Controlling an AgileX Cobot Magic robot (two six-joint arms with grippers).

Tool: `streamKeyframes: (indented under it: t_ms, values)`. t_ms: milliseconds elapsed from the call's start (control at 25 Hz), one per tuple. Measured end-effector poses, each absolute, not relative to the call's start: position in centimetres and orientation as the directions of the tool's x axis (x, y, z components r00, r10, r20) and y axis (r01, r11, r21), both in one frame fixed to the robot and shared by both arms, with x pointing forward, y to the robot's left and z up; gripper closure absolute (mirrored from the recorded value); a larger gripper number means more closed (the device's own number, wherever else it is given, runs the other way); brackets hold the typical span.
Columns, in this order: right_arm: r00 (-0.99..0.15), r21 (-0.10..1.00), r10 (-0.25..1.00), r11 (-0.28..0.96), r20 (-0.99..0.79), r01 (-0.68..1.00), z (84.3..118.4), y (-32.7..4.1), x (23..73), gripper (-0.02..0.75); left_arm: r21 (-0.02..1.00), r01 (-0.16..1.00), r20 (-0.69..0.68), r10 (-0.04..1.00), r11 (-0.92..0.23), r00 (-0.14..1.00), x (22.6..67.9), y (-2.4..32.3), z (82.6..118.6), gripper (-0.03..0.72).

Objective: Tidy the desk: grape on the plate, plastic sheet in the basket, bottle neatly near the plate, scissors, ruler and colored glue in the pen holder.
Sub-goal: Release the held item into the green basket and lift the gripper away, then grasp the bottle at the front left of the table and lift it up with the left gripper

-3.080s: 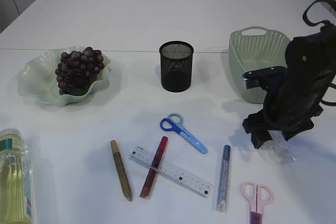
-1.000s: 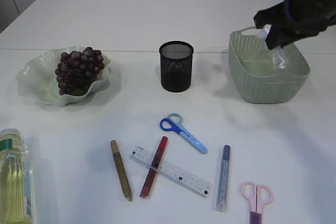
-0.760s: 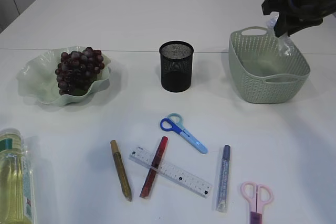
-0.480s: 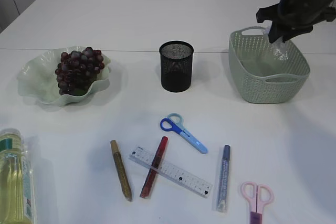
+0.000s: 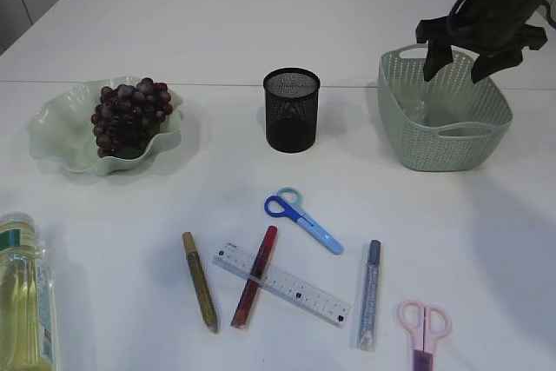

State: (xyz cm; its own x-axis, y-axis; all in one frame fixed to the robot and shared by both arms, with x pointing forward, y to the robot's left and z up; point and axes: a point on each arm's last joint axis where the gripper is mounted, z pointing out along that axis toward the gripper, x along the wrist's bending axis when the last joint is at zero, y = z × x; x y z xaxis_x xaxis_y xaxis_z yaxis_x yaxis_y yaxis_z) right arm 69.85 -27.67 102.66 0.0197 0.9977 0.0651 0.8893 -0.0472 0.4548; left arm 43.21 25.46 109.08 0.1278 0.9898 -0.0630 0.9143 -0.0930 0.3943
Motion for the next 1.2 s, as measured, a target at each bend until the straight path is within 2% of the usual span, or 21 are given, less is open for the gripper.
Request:
streamKeyframes:
  t_ms: [200,440,680,800,1040,1200]
  values:
    - [0.028,0.326,0.994,-0.062,0.107,0.943,103.0,-27.2,68.5,0.163,0.394,0.914,-0.063,0.99,-0.093,0.128,43.2,25.5,109.1,0.253]
    - [0.01,0.366,0.994,-0.051,0.113,0.929,107.6,-26.8,65.6,0.163,0.394,0.914,-0.063,0.99,-0.093,0.128,43.2,25.5,109.1,0.253]
    - [0.0,0.423,0.995,-0.042,0.098,0.905,111.8,-27.2,59.9,0.163,0.402,0.911,-0.064,0.99,-0.092,0.128,43.3,25.4,109.1,0.253]
    - [-0.001,0.423,0.995,-0.039,0.096,0.905,112.4,-27.3,55.9,0.163,0.407,0.909,-0.064,0.99,-0.091,0.128,43.3,25.4,109.1,0.253]
    - [0.001,0.391,0.996,-0.037,0.093,0.92,110.9,-27.8,48.0,0.163,0.42,0.903,-0.066,0.989,-0.09,0.129,43.4,25.4,109.2,0.253]
    - [-0.01,0.396,0.996,-0.026,0.088,0.918,110.1,-28.0,45.0,0.163,0.4,0.916,-0.094,0.994,-0.02,0.062,43.3,25.4,109.1,0.253]
